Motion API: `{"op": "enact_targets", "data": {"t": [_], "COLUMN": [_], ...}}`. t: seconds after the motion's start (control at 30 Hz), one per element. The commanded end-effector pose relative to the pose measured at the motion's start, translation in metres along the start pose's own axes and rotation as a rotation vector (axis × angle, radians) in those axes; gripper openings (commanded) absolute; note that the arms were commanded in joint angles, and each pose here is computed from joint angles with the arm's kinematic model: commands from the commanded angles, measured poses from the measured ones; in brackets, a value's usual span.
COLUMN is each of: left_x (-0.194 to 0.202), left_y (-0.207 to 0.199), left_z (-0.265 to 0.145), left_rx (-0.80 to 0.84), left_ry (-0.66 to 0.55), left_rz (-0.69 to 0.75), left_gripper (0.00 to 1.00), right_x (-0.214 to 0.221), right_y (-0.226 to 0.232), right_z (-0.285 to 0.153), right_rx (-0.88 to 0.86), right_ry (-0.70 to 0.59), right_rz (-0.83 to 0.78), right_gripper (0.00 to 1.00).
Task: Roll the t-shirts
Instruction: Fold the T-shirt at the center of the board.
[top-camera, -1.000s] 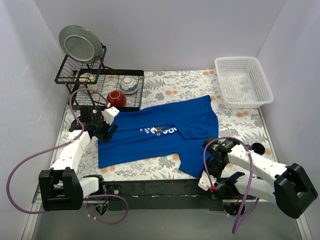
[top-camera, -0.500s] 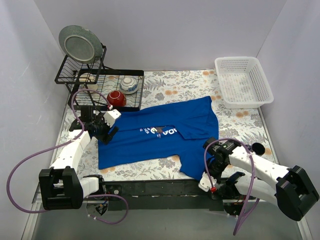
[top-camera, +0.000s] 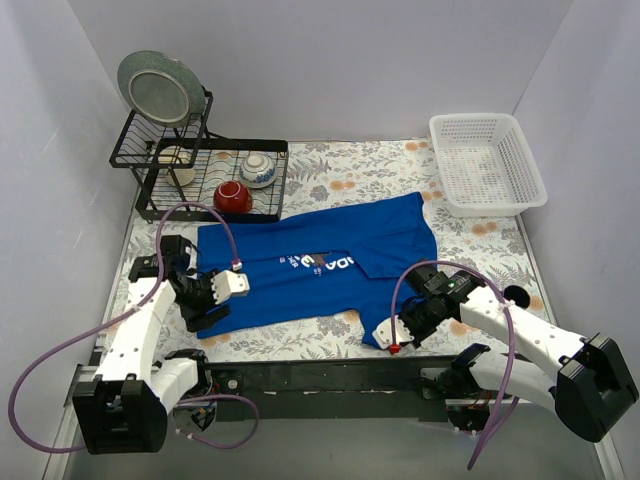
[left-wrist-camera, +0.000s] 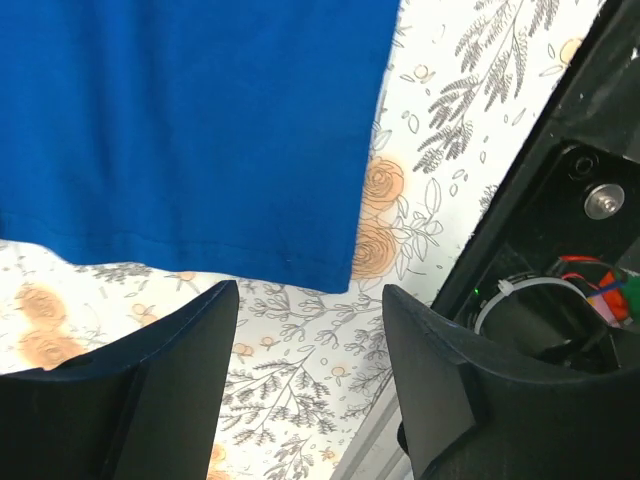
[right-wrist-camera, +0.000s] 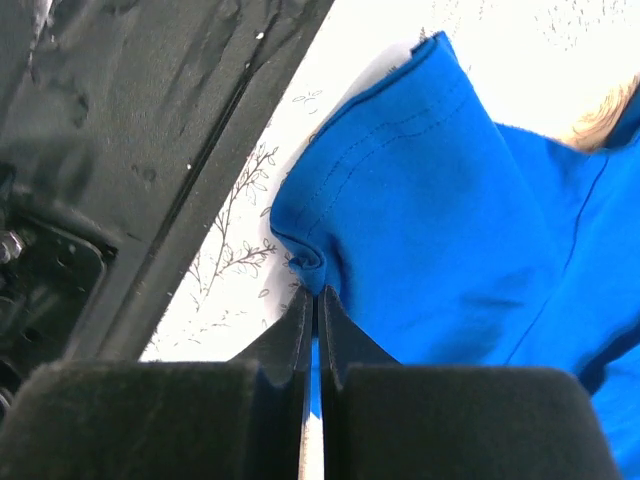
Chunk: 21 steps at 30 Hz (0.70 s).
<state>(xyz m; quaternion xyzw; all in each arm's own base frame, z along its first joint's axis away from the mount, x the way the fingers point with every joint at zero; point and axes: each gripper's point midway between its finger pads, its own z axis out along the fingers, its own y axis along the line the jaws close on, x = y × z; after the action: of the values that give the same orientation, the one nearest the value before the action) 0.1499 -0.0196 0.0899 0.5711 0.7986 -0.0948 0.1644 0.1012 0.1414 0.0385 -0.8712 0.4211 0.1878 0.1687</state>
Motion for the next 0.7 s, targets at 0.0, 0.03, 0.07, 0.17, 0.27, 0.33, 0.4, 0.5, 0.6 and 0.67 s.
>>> {"op": "enact_targets", "data": {"t": [0.0, 0.03, 0.07, 0.17, 0.27, 0.33, 0.4, 0.5, 0.6, 0.67], "left_x": [0.016, 0.018, 0.024, 0.035, 0.053, 0.061, 0.064, 0.066, 0.066, 0.067], "left_y": [-0.009, -0.01, -0.01, -0.006, -0.007, -0.014, -0.014, -0.012, -0.009, -0.008], "left_z": [0.009, 0.011, 0.015, 0.022, 0.032, 0.037, 0.04, 0.043, 0.045, 0.048], "left_rx": [0.083, 0.096, 0.107, 0.085, 0.051, 0.035, 0.005, -0.016, -0.027, -0.026], "left_ry": [0.066, 0.075, 0.095, 0.131, 0.187, 0.204, 0.202, 0.208, 0.207, 0.206], "left_rz": [0.003, 0.006, 0.017, 0.086, 0.16, 0.194, 0.219, 0.231, 0.226, 0.219], "left_gripper": [0.58, 0.57, 0.57, 0.56, 0.53, 0.52, 0.51, 0.5, 0.5, 0.49], "right_x": [-0.005, -0.004, -0.004, -0.003, -0.004, -0.005, -0.005, -0.006, -0.006, -0.006], "right_y": [-0.007, -0.007, -0.007, -0.008, -0.011, -0.014, -0.015, -0.014, -0.014, -0.015], "right_z": [-0.005, -0.005, -0.005, -0.004, -0.004, -0.004, -0.003, -0.001, 0.0, 0.0], "right_rx": [0.044, 0.043, 0.043, 0.043, 0.047, 0.047, 0.044, 0.034, 0.027, 0.025], "right_ry": [-0.011, -0.011, -0.011, -0.003, -0.01, -0.014, -0.02, -0.027, -0.026, -0.029], "right_rz": [0.117, 0.119, 0.119, 0.117, 0.12, 0.126, 0.135, 0.148, 0.161, 0.163], "right_gripper": [0.01, 0.01, 0.01, 0.01, 0.01, 0.01, 0.01, 0.01, 0.01, 0.01]}}
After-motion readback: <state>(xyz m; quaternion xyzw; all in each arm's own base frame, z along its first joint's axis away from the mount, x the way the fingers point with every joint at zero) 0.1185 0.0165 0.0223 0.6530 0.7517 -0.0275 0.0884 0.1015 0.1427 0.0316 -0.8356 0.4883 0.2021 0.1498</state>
